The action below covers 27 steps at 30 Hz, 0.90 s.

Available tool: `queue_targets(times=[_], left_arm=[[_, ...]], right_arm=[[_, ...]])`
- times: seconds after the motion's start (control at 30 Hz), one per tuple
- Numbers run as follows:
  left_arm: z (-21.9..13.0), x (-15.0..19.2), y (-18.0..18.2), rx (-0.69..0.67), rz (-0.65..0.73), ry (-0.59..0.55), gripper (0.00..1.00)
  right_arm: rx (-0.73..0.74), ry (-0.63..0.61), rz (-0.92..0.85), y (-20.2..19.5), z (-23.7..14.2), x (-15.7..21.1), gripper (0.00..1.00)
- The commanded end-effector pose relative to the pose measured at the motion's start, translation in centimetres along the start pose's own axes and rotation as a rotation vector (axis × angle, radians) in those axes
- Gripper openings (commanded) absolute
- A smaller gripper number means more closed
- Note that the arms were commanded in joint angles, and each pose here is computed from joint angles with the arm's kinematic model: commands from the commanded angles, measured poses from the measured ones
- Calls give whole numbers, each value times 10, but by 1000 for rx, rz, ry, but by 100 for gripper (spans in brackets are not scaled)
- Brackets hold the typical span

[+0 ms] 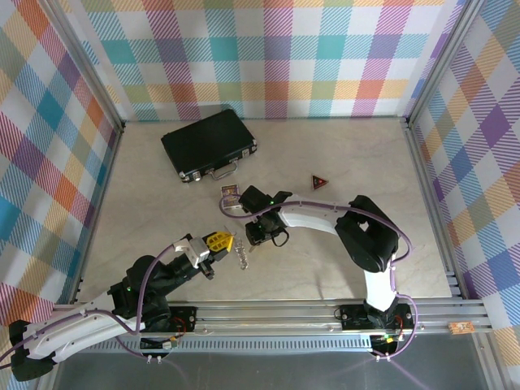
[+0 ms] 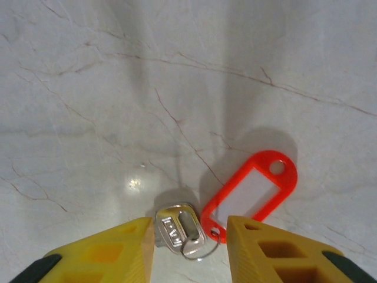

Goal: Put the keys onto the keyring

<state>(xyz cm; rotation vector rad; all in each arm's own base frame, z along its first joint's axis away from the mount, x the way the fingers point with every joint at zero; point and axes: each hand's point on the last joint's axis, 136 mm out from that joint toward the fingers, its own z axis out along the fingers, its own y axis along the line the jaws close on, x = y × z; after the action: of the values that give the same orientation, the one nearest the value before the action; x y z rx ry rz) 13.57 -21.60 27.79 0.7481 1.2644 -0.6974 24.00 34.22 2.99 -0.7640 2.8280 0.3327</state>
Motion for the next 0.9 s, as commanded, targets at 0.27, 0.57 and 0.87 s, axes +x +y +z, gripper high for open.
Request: queue_targets(times=[0.27,0.57,0.87], left_arm=[[-3,-12,0,2,-26,-70,0],[-2,-11,0,1,-29,-74,0],[6,-19,-6,32,-25,-69,0]], right_arm=[[86,24,-15,-7,5,6,33],[121,20,-36,-12,0,9,25],[122,37,-64,-15,-17,20,18]])
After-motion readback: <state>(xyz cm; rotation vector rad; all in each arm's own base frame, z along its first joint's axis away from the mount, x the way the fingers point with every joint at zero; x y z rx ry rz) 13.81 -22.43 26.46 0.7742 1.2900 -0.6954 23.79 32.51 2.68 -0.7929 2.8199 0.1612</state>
